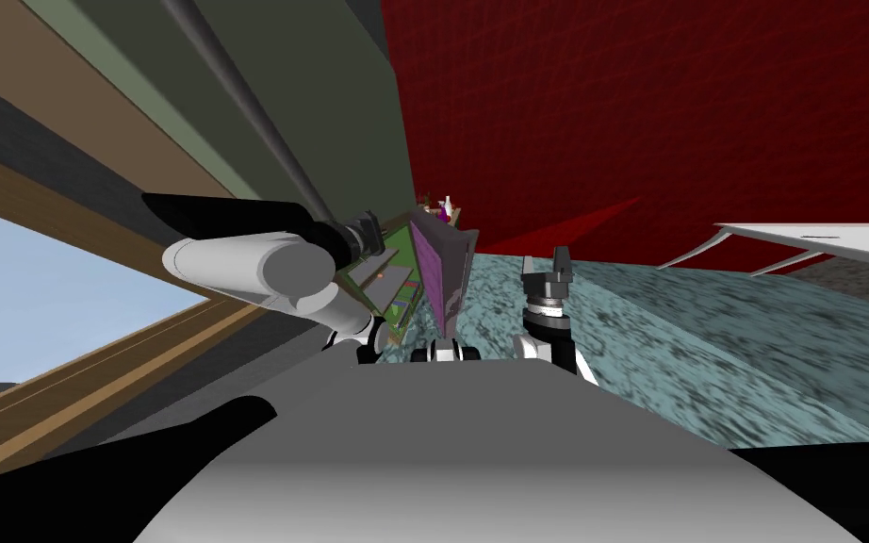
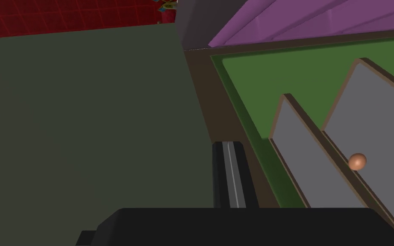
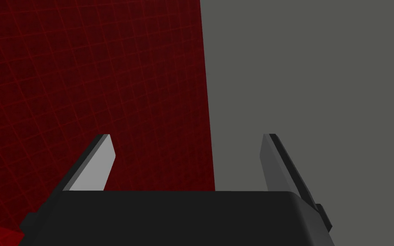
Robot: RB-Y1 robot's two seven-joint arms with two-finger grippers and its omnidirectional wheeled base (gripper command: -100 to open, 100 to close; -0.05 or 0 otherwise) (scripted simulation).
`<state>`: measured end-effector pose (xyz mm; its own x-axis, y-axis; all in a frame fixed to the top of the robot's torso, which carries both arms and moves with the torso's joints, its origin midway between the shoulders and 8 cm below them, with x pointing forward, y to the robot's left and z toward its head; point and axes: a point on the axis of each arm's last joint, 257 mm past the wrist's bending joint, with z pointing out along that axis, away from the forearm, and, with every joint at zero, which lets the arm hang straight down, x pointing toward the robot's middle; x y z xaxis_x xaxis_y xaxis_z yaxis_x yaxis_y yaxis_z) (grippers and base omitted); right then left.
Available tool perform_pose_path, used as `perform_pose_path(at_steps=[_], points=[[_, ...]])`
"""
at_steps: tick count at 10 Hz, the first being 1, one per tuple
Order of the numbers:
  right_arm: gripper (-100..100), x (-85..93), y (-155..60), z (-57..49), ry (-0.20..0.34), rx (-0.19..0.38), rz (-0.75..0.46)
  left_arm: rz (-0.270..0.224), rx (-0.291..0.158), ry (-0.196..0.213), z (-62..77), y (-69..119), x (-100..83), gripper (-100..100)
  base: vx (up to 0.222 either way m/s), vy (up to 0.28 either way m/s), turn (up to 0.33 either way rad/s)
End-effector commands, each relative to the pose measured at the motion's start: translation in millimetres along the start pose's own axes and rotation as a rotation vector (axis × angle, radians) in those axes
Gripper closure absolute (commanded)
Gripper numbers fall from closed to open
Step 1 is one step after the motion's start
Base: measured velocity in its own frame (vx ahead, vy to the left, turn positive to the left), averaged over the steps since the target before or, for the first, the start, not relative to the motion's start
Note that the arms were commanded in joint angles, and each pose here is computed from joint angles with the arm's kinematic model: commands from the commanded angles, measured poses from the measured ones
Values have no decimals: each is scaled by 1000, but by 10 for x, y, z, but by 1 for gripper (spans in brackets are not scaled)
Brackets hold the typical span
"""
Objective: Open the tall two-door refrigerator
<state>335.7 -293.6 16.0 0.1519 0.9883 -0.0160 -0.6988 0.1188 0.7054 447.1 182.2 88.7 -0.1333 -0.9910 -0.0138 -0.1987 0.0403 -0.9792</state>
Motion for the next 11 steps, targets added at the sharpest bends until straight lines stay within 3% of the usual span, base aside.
perform_pose_path(at_steps=[1,2,4,5,7,8,9,10,11], points=[[0,0,0,0,0,0,0,-11,1,-75,27,-38,-242,100,61,-351,98],[0,0,0,0,0,0,0,-11,1,-75,27,-38,-242,100,53,-274,34],[0,0,0,0,0,0,0,-20,1,-136,37,-59,-437,100,39,-320,77],[0,0,0,0,0,0,0,-20,1,-136,37,-59,-437,100,42,-261,41],[0,-1,0,0,0,0,0,-29,1,-196,36,-82,-633,100,23,-290,63],[0,0,0,0,0,0,0,-29,1,-196,36,-82,-633,100,9,-258,65],[0,-1,0,0,0,0,0,-33,2,-227,31,-93,-731,100,5,-283,44],[0,0,0,0,0,0,0,-31,5,-213,29,-99,-690,100,5,-145,20],[0,-1,0,0,0,0,0,-32,2,-204,117,-106,-677,-100,-27,54,-17]])
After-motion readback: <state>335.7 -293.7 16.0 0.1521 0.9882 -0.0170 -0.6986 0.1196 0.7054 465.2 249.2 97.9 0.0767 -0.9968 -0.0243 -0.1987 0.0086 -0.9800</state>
